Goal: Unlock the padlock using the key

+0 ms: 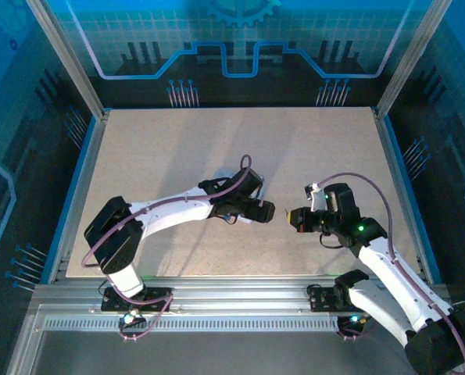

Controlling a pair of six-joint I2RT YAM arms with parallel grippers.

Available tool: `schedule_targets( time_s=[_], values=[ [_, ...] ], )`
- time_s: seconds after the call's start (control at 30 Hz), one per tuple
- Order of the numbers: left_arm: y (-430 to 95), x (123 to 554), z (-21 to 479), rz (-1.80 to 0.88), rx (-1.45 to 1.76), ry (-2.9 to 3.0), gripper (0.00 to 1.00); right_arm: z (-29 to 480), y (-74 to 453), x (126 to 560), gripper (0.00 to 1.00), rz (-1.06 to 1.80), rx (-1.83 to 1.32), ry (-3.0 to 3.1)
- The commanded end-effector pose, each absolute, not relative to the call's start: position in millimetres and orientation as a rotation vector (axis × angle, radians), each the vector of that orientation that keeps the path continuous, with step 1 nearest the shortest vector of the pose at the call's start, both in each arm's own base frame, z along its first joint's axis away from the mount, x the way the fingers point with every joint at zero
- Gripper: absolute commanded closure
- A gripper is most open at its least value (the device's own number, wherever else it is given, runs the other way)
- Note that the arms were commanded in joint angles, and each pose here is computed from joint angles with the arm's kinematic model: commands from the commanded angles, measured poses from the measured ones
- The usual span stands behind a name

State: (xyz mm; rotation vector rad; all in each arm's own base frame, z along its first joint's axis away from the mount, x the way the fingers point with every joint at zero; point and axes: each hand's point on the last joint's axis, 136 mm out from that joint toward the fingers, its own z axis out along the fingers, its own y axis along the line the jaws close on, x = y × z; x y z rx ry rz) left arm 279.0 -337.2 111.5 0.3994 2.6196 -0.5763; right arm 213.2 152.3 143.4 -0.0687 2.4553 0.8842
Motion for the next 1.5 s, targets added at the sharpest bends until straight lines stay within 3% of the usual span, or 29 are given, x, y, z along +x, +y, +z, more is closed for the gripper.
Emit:
schedule_targets(
  time_s=[0.0, 0.3, 0.73, 1.23, 1.47],
  values=[
    [-333, 271, 136, -0.614, 0.412, 2.578, 0.06, 140, 156, 211, 0.98, 0.932, -0.077, 2.462],
    [-290, 267, 156, -0.617, 0.308, 2.514, 0.04, 147, 183, 221, 0.98, 1.064, -0.133, 2.439],
    [-227, 272, 116, -0.888, -0.106, 2.551, 0.04, 150, 236, 252, 0.97, 1.103, -0.239, 2.446],
    [-228, 344, 109, -0.926, -0.082, 2.465, 0.05, 139, 256, 279, 0.98, 1.083, -0.248, 2.487],
    [-225, 342, 115, -0.898, -0.024, 2.435, 0.06, 132, 266, 296, 0.98, 1.08, -0.246, 2.501]
  ],
)
